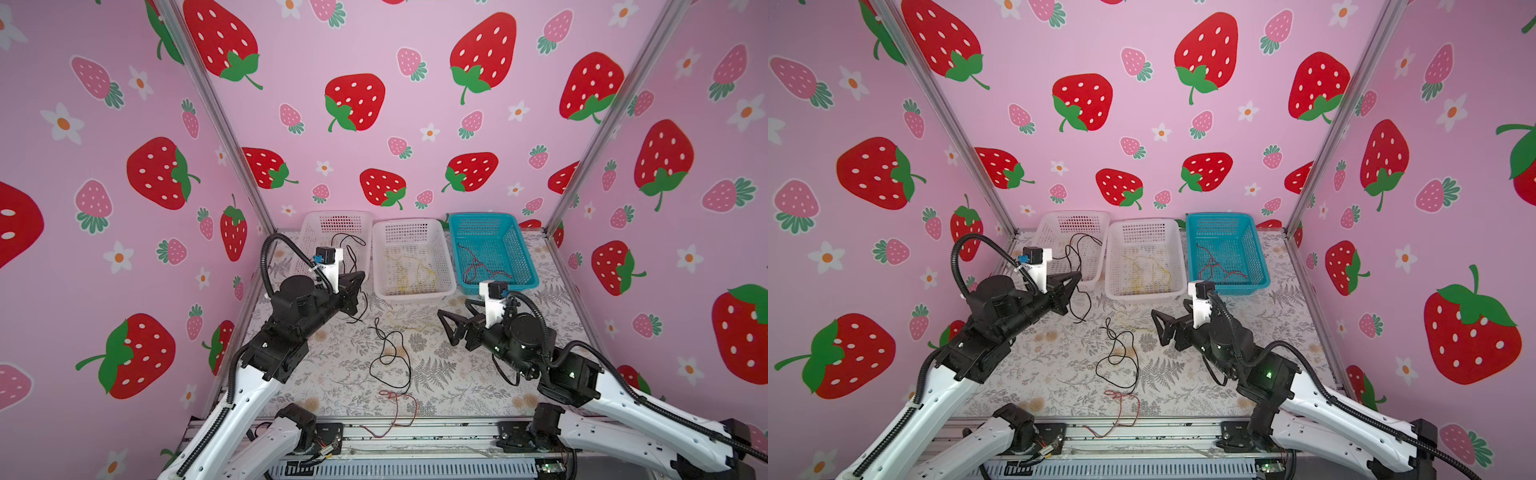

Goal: Untangle the cables
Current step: 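Carry the black wire to the farthest white basket while the right draws back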

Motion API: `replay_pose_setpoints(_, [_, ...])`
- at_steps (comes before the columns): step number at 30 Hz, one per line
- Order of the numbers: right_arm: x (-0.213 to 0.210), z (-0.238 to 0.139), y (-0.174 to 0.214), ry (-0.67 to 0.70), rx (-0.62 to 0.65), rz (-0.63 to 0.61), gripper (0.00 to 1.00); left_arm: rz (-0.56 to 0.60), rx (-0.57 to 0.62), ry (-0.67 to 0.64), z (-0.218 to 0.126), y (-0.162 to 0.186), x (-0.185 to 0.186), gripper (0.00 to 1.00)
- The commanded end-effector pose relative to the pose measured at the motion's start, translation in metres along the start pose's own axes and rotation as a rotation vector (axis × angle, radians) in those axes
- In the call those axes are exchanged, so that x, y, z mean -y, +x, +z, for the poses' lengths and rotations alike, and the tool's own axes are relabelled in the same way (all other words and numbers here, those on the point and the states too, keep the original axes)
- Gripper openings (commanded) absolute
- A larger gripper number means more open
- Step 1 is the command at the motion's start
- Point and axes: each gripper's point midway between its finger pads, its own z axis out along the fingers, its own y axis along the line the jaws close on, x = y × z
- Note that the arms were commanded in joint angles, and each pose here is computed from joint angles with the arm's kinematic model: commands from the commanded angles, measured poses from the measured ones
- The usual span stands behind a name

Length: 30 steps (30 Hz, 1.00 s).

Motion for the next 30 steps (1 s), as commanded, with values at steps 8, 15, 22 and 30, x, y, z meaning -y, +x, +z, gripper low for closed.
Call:
replay_pose_setpoints(8, [0.069, -0.052, -0.02, 0.273, 0.167, -0.138, 0.99, -0.026, 0.107, -0.1, 0.027, -0.076, -0.044, 0.0])
replay_pose_setpoints(15, [0.088, -0.083, -0.028, 0.33, 0.232, -0.19, 0.99, -0.018, 0.101, -0.162, 0.052, -0.093, -0.074, 0.0])
replay_pose_setpoints(22, [0.102, -0.094, -0.011, 0.294, 0.329, -0.135, 0.99, -0.014, 0.08, -0.222, 0.077, -0.095, -0.109, 0.0])
replay_pose_setpoints(30, [0.099, -0.09, -0.002, 0.266, 0.317, -0.167, 0.99, 0.009, 0.039, -0.267, 0.108, -0.091, -0.145, 0.0])
